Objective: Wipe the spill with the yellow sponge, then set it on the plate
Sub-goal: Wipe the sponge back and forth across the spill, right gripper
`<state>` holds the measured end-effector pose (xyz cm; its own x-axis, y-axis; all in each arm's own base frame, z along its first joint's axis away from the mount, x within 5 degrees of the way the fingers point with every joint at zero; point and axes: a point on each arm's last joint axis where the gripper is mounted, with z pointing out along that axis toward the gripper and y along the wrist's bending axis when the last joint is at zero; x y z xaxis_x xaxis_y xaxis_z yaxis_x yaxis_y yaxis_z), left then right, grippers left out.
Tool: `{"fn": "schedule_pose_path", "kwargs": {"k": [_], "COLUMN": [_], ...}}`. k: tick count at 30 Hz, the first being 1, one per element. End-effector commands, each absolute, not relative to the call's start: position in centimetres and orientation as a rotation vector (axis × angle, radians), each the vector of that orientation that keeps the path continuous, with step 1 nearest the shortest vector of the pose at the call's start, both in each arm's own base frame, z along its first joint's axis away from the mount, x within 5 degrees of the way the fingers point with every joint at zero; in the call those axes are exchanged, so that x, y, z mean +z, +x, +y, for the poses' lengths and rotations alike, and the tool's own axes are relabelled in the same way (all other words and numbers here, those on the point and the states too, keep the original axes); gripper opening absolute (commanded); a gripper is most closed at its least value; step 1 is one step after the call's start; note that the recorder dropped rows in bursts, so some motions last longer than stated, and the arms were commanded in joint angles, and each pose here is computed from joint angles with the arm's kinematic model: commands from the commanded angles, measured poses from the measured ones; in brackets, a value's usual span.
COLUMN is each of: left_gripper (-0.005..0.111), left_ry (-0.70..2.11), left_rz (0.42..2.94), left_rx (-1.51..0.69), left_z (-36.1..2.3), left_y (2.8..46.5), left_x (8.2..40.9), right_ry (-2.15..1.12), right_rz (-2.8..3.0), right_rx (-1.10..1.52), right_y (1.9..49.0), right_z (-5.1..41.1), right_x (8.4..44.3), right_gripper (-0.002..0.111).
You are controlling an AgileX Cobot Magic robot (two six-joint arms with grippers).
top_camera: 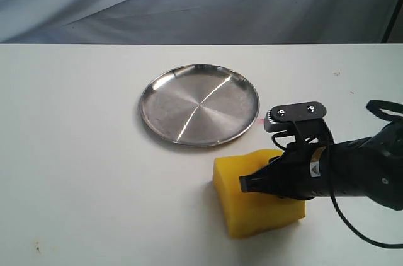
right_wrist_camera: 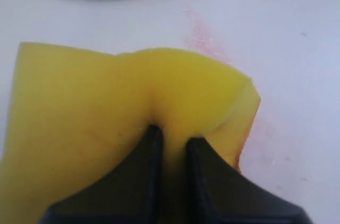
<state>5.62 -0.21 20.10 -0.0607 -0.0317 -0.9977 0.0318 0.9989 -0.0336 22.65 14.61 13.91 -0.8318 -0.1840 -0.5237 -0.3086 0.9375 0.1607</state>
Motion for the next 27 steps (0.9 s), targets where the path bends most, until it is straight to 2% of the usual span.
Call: {"fn": "schedule_pose_path", "kwargs": {"k": [1,8,15,27], "left_gripper": [0.001,0.001,0.001,0.001], "left_ry": [-0.001,-0.001,0.000,-0.001], "left_rz": [1.629,1.629,1.629,1.629], "left_rx": [-0.054,-0.054,-0.053,-0.054], "left_z": [-0.2,-0.2,-0.2,-0.2], "left_y": [5.6,5.6,5.6,5.6], "left_x": [20.0,20.0,20.0,20.0], "right_ry": [-0.438,-0.492,-0.350,-0.040], "right_rz": [2.602,2.655,2.627,2.531], "right_rx": [0.325,0.309,0.325,0.284], "right_y": [21.4,19.9,18.6,21.5], "right_z": [15.7,16.0,12.8,8.2], "right_x": [13.6,13.0,13.1,14.8], "right_gripper": [0.000,0.000,0.000,0.000]}}
